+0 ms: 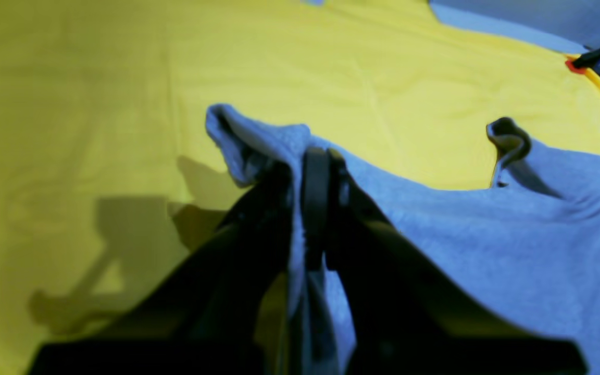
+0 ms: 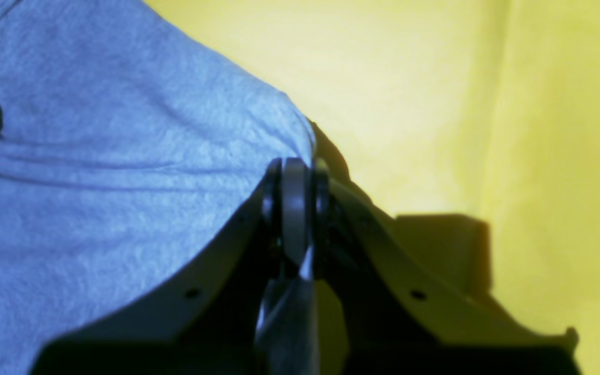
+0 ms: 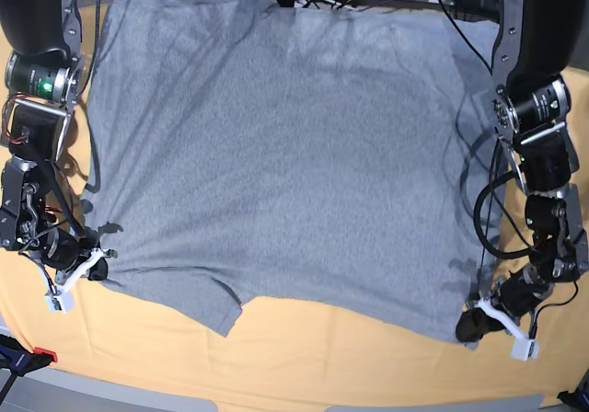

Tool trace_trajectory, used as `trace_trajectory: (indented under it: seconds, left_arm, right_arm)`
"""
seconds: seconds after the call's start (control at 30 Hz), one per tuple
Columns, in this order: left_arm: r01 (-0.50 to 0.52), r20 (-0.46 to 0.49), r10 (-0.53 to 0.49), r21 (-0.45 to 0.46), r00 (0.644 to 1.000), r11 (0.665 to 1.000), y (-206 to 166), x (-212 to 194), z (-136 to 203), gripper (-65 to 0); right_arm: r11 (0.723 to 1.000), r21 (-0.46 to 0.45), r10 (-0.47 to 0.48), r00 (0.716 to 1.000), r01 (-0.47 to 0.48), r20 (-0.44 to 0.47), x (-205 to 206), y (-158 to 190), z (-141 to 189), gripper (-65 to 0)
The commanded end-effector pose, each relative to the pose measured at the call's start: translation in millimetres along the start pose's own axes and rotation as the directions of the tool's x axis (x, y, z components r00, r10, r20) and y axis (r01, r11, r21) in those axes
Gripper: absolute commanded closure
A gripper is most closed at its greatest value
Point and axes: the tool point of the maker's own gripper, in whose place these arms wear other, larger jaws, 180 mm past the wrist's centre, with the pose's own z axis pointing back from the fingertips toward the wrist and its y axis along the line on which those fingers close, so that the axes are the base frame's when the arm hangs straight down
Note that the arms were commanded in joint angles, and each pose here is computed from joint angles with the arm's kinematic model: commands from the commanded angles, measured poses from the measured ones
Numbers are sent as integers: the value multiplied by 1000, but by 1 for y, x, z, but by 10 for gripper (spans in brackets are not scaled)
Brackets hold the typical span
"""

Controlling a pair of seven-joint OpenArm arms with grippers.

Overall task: Layout the t-shirt on the table in an organized manner, then fold the t-shirt properly
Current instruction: 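Pull both hem corners apart and away from the collar to stretch the shirt, then lay the hem down and release both grippers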

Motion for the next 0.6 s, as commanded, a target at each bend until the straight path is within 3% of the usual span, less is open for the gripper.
trace_trajectory:
  seconds: [0.0, 0.27, 0.57]
  left_arm:
    - [59, 93, -57, -11, 994, 998, -6, 43, 2, 0]
    - [275, 15, -275, -36, 961, 961, -35, 38, -25, 0]
    - [317, 8, -320, 112, 947, 942, -17, 75, -25, 0]
  right_arm:
    - [1000, -28, 7, 994, -4, 106, 42, -12, 12, 0]
    - [998, -46, 38, 990, -32, 136, 62, -14, 15, 0]
    - [996, -84, 56, 987, -44, 152, 71, -20, 17, 0]
